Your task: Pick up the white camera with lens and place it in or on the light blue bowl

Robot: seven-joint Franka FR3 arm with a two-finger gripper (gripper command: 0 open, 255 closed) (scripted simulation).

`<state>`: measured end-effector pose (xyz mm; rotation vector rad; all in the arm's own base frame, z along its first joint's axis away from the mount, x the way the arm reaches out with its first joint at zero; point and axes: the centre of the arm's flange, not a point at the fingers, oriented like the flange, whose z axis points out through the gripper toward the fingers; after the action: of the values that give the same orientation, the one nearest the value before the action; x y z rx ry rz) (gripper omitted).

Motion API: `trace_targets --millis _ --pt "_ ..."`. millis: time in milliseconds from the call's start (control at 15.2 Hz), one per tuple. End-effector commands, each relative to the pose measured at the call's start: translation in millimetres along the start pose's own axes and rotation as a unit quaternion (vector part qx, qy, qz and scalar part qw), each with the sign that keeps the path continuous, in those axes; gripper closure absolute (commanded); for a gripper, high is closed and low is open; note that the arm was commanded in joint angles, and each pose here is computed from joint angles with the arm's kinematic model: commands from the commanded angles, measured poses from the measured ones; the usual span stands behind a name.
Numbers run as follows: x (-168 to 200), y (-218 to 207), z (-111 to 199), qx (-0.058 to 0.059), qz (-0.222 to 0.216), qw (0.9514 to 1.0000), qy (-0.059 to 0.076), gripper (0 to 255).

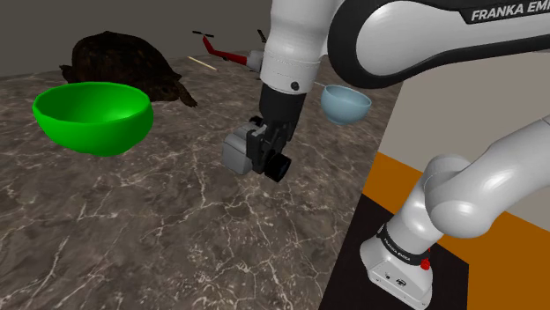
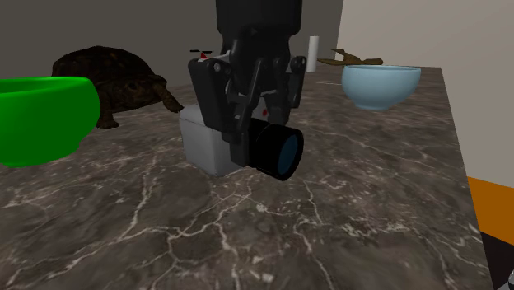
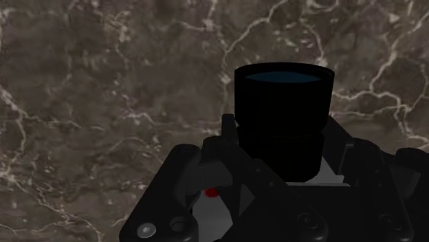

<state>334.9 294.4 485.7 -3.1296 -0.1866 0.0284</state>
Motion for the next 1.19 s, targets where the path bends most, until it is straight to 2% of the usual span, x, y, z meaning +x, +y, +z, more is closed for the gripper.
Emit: trace_targets --millis 0,1122 --pt "0 0 -8 0.0 0.0 1.0 0.0 255" --pt "-2 -1 -98 0.0 0.0 1.0 0.0 255"
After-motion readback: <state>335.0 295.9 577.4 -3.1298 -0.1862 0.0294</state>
